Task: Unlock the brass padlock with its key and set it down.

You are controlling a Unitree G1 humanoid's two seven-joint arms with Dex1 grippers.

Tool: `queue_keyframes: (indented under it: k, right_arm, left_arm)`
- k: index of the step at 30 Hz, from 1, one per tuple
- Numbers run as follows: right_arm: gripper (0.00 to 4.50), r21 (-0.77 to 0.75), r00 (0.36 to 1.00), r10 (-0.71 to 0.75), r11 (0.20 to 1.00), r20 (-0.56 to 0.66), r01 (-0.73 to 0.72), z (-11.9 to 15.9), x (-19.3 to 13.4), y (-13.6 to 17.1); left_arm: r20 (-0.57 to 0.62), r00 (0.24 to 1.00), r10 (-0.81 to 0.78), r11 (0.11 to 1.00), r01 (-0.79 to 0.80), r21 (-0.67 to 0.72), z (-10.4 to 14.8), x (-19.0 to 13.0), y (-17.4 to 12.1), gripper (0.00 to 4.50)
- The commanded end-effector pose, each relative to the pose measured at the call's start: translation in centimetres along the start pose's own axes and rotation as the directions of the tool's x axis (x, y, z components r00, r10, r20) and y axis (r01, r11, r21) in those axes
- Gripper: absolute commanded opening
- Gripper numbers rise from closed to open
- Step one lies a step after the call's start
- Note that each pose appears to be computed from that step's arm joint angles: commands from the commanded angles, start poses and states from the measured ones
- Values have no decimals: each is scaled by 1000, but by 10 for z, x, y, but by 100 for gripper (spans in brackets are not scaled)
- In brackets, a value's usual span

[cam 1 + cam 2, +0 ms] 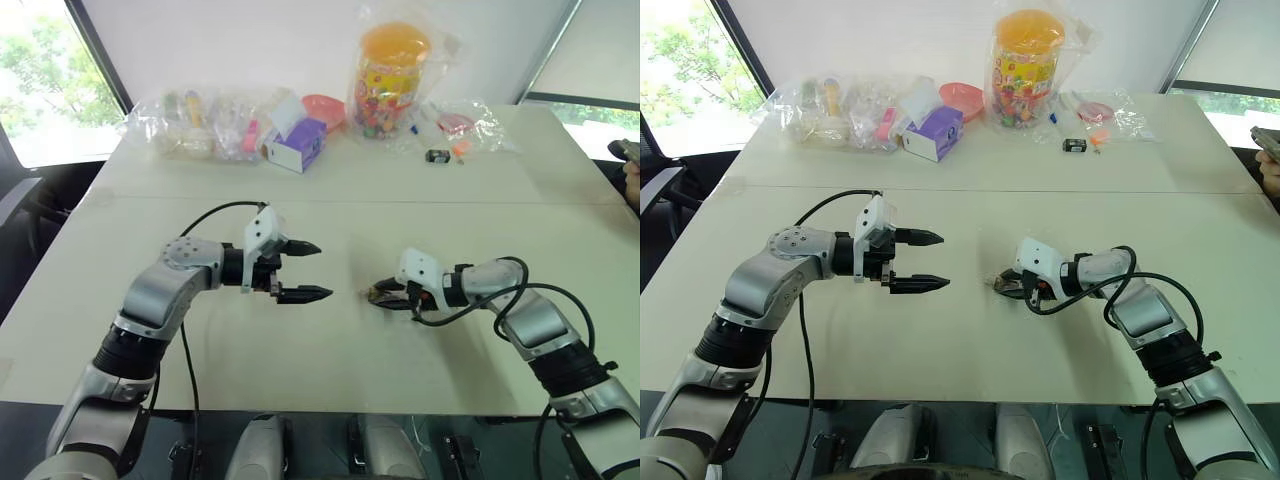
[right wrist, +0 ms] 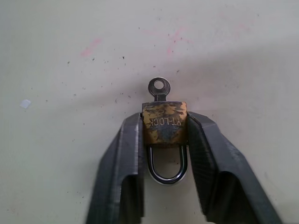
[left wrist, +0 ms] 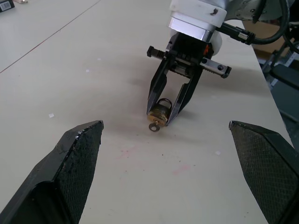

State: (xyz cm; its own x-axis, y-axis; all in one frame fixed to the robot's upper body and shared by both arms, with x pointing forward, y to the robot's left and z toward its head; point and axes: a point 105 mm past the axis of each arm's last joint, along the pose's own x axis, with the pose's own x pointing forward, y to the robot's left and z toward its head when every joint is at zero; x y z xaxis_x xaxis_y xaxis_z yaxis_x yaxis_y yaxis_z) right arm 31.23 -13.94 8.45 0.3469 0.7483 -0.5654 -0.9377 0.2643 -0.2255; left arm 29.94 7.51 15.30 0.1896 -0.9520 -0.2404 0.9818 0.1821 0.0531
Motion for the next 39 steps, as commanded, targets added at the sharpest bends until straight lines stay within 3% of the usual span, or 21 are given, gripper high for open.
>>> queue_keyframes:
  k: [1,2,4,7,10,11,12,16,23,26,30,39]
  right_arm:
    - [68,32,997,-53,998,-56,55,-14,-1,-3]
    - [68,7,996,-73,997,-42,73,-8,-1,-4]
    - [68,-187,984,-176,966,21,177,19,-5,-12]
    - [68,-409,948,-287,856,136,317,57,-14,-16]
    - [68,-625,886,-358,630,294,462,97,-25,-14]
    - [68,-709,871,-360,513,335,484,107,-28,-9]
    - [68,-737,871,-346,473,349,483,108,-28,-4]
    - [68,-767,890,-298,457,345,450,103,-22,12]
    - [68,-761,882,-308,452,356,465,107,-24,10]
    - [68,-759,881,-311,453,357,468,108,-25,9]
    - [68,-766,884,-309,450,350,460,109,-25,9]
    - [68,-770,883,-303,439,359,463,116,-27,10]
  left_arm:
    - [14,1000,-20,999,20,31,11,0,-2,450]
    - [14,1000,-24,999,24,26,11,0,-2,450]
    - [19,999,-29,1000,29,1,10,0,-2,450]
    - [29,999,-29,999,30,-32,10,0,0,450]
    - [61,997,-35,997,39,-67,15,3,3,450]
    - [83,996,-39,996,46,-82,20,5,4,450]
    - [101,994,-47,994,57,-91,24,7,4,450]
    - [126,990,-66,993,78,-92,33,10,5,450]
    - [131,988,-80,993,90,-76,36,10,8,450]
    - [133,988,-83,993,93,-69,35,9,8,364]
    - [105,992,-75,995,81,-60,30,12,8,163]
    - [101,993,-65,996,70,-52,24,17,10,163]
